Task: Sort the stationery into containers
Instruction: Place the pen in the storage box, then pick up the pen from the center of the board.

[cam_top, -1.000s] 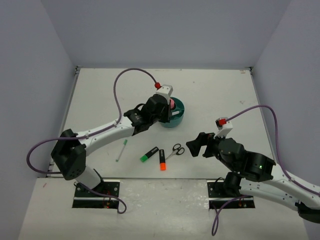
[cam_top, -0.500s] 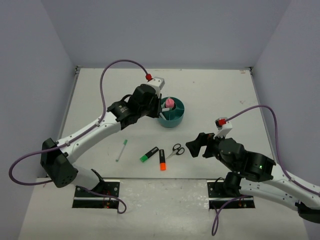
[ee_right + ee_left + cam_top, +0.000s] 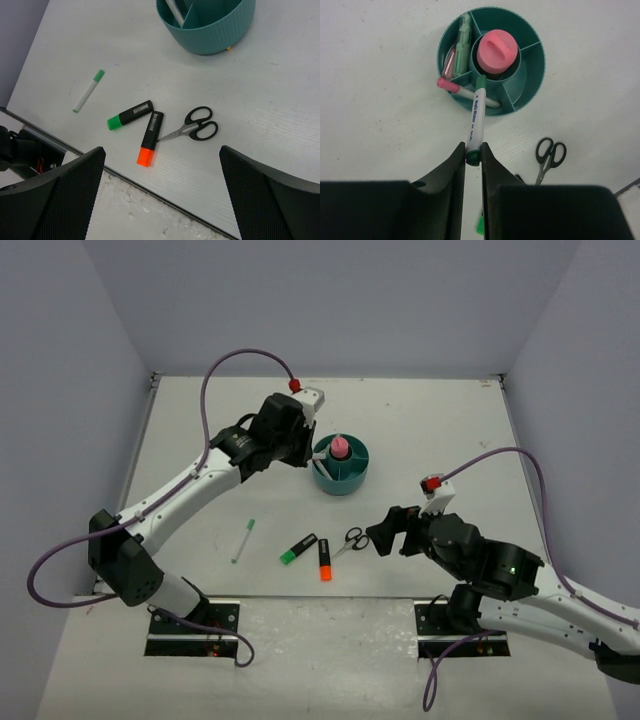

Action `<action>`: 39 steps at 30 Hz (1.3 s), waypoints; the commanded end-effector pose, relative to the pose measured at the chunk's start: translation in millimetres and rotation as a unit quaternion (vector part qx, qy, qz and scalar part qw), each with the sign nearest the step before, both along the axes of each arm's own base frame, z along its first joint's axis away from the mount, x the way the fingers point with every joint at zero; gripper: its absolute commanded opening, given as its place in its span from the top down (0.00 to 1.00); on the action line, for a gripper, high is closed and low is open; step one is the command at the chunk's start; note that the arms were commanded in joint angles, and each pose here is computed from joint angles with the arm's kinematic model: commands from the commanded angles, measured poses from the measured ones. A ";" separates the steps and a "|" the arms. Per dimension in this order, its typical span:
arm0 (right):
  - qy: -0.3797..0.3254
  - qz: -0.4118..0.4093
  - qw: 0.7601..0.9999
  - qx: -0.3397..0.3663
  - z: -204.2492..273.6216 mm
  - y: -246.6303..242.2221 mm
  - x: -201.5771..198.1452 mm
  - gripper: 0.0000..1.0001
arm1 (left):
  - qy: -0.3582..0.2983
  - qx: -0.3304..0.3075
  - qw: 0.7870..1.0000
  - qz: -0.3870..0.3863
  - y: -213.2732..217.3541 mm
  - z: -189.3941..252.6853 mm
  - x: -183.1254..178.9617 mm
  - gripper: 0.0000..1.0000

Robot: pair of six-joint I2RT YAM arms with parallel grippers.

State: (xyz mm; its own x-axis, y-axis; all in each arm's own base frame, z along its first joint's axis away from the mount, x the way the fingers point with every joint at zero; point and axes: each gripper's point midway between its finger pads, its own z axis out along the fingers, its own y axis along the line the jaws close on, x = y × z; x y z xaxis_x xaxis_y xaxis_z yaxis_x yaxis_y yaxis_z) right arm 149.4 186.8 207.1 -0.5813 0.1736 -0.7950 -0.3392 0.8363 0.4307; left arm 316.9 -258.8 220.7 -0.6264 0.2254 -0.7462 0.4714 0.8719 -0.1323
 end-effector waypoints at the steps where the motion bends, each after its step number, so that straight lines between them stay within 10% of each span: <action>1: -0.009 0.014 1.000 0.008 7.1 7.1 0.3 0.01 | 0.014 0.018 0.999 -0.028 -1.9 -8.5 3.0 1.00; 12: -0.001 0.035 0.999 0.004 -1.3 20.2 -0.9 0.01 | 0.044 0.021 0.998 -0.044 -17.8 -35.4 21.4 0.97; 17: 0.008 0.057 0.998 -0.007 -8.5 29.4 -3.8 0.01 | 0.067 0.057 0.996 -0.018 -14.6 -55.9 43.1 0.81; 21: 0.015 0.070 0.997 -0.015 -13.9 34.7 -5.6 0.01 | 0.054 0.070 0.996 0.032 -4.8 -49.2 58.7 0.37; 26: 0.014 0.076 0.997 -0.016 -14.1 38.2 -5.4 0.01 | -0.022 0.019 0.994 0.102 10.8 4.6 69.3 0.09; 39: 0.038 0.106 0.994 -0.009 -18.2 75.4 -2.8 0.01 | -0.148 -0.092 0.910 0.377 143.5 97.6 -0.9 0.00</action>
State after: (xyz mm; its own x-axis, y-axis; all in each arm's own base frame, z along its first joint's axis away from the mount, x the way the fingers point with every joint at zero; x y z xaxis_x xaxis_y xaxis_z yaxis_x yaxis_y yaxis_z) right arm 144.4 234.2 183.8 -0.6450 0.0362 -0.7633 -0.4464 0.7929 0.4148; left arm 339.2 -174.9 299.0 -0.4606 -0.1665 -0.8718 0.0285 0.9790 -0.2020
